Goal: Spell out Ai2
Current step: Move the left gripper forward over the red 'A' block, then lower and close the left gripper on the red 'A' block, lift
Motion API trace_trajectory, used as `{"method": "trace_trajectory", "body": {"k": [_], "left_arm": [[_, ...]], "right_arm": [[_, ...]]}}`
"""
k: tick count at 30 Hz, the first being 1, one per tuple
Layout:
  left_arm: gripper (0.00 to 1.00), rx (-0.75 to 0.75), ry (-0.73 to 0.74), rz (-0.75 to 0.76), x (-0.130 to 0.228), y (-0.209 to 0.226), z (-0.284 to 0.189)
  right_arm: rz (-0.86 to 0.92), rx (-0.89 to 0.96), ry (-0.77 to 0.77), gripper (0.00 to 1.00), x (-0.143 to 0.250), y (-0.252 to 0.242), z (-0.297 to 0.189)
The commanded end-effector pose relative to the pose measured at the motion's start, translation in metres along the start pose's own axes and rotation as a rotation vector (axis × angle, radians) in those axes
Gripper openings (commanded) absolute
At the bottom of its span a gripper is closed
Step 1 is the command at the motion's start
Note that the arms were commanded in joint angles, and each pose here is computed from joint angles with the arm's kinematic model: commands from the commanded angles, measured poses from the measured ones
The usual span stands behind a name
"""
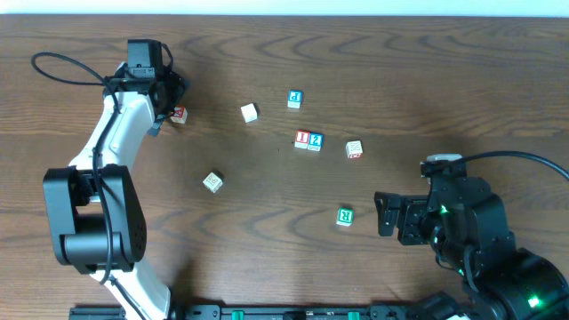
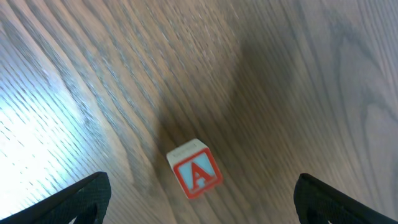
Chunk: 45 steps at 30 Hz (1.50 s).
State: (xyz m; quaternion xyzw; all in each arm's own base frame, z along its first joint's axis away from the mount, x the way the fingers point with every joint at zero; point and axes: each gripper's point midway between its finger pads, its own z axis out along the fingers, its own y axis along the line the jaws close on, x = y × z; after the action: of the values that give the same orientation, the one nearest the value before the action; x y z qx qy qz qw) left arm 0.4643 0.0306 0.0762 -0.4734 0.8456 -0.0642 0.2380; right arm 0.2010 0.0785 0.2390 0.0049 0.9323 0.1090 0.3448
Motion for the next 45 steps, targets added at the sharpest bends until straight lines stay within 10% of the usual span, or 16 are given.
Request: {"method": "trace_trajectory", "body": {"k": [1,23,45], "left_arm": [[0.95,0.023,0.007,-0.055,-0.001,-0.009,0.000],[0.95,0.152,0.114,-0.167,0.012,-0.036,-0.003],[0.97,-0.132,0.277,-0.301,0.016,-0.019,0.016]], "right_arm": [[0.003,-0.001,0.005,0.99,0.001,0.000,0.001],[0.003,-0.001,0.005,0.99,0.001,0.000,0.001],[0.003,-0.001,0.005,0.99,0.001,0.000,0.001]]}}
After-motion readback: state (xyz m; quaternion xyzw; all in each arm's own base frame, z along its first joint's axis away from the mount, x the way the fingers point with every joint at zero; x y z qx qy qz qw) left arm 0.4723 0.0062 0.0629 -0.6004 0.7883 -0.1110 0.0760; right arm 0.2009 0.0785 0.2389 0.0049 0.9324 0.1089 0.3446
